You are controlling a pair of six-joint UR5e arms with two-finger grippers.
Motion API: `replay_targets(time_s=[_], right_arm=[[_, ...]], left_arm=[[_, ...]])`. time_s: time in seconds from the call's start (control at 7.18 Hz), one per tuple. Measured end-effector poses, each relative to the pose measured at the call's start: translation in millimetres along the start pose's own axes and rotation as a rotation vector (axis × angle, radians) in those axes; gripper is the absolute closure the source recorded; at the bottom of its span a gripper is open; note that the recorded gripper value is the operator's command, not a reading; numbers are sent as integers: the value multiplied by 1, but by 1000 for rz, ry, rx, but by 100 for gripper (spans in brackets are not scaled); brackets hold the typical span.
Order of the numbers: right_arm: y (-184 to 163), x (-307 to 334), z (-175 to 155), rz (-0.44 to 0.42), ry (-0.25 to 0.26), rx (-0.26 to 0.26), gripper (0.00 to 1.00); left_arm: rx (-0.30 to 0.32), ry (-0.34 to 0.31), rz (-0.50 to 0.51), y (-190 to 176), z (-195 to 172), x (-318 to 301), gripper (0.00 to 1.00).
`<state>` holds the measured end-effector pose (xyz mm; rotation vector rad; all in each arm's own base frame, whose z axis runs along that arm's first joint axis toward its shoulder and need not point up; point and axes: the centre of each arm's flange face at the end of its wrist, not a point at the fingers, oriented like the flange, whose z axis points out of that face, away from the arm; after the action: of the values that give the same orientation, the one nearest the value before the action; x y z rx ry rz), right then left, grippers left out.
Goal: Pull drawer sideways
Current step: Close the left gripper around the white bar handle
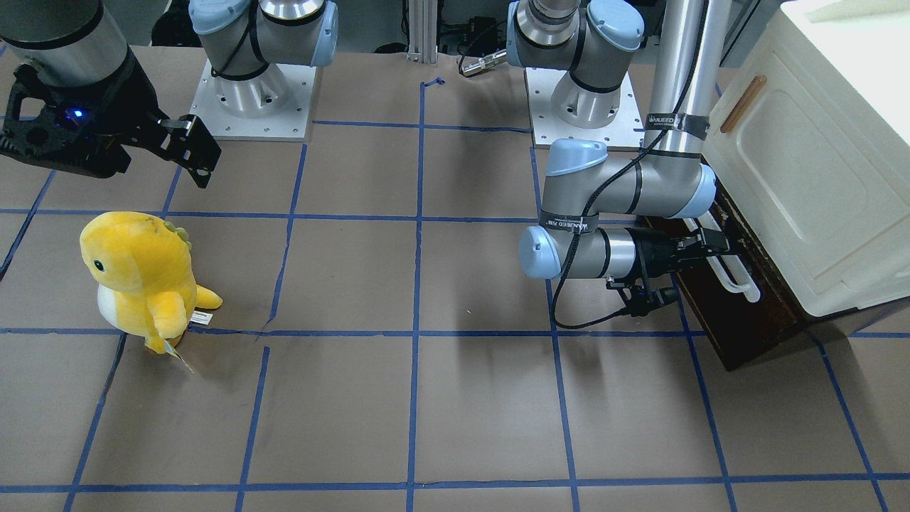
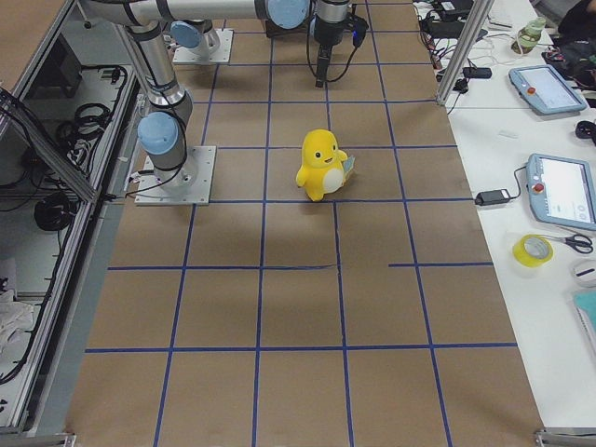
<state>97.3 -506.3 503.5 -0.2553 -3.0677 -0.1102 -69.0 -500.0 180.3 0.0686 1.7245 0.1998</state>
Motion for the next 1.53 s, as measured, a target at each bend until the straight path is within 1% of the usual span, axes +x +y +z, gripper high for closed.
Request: replay_targets(time_s=[0.84,1.11,1.25,1.53], right_arm=[[0,0,0,0,0,0,0],[0,0,0,0,0,0,0],[0,0,0,0,0,0,0],[0,0,0,0,0,0,0]], left_arm=[[6,-2,4,-2,-2,8,62],[19,-4,3,-2,-9,8,69],[22,-4,3,-2,-10,8,70],[22,-4,2,-2,-11,8,77]])
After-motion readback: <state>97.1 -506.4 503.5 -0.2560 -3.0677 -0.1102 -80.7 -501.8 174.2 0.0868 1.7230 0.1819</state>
